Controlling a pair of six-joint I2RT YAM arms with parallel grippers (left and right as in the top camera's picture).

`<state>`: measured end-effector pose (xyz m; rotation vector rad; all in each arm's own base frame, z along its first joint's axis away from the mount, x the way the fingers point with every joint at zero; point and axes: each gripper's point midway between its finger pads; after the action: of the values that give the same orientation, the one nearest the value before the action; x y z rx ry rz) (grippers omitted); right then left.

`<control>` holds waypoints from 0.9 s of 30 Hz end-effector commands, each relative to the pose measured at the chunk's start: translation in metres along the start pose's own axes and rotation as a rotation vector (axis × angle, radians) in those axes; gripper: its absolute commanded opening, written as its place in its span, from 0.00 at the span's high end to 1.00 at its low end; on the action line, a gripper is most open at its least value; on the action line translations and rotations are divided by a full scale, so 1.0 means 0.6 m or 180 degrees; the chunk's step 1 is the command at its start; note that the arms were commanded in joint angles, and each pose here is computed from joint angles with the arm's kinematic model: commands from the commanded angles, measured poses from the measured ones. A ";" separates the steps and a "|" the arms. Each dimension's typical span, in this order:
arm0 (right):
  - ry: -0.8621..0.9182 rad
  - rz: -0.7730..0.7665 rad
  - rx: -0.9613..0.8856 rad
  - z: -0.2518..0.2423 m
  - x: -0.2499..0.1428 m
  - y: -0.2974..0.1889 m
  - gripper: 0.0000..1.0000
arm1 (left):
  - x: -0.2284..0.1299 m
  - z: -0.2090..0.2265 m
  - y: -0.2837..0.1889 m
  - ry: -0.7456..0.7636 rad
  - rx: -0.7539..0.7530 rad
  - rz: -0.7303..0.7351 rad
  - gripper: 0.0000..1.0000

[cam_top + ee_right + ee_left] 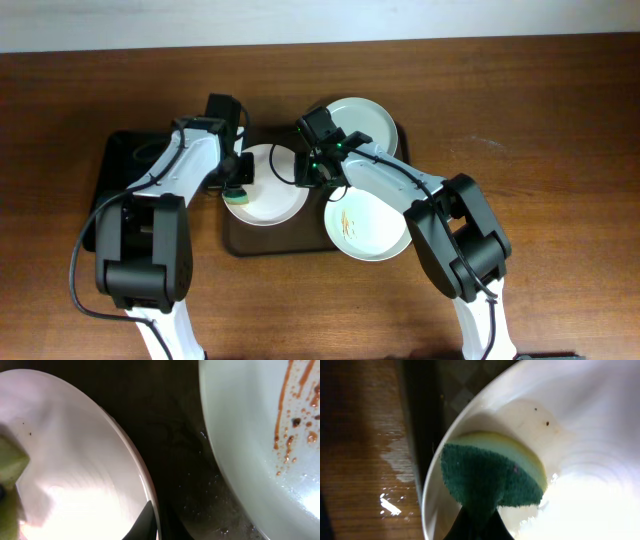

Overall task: Clean dirty plates on tray and stack at the side
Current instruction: 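Scrub the pink plate with the sponge held in the left gripper, then lift the sponge away from the plate with the left gripper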

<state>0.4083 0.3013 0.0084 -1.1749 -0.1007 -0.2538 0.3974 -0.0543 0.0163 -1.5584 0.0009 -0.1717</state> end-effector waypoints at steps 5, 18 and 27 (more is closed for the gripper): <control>-0.0009 0.0063 -0.0013 0.001 -0.010 0.013 0.94 | 0.009 -0.001 0.013 -0.0062 -0.0045 0.0074 0.99; -0.0007 0.0079 -0.0027 -0.001 -0.012 0.013 0.94 | -0.029 -0.175 0.054 0.0220 -0.1795 0.0441 0.99; -0.0005 0.0078 -0.0028 -0.001 -0.012 0.013 0.94 | -0.041 -0.066 0.064 0.0143 -0.0767 0.0663 0.99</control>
<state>0.4074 0.2998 0.0076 -1.1816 -0.0966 -0.2522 0.3856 -0.1371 0.0056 -2.0414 0.1679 -0.1225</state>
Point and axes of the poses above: each gripper's point midway between its finger pads, its own y axis out along the fingers, its own z axis along the line the jaws close on, x = y × z, and after that the axes turned 7 degrees about y, right-handed
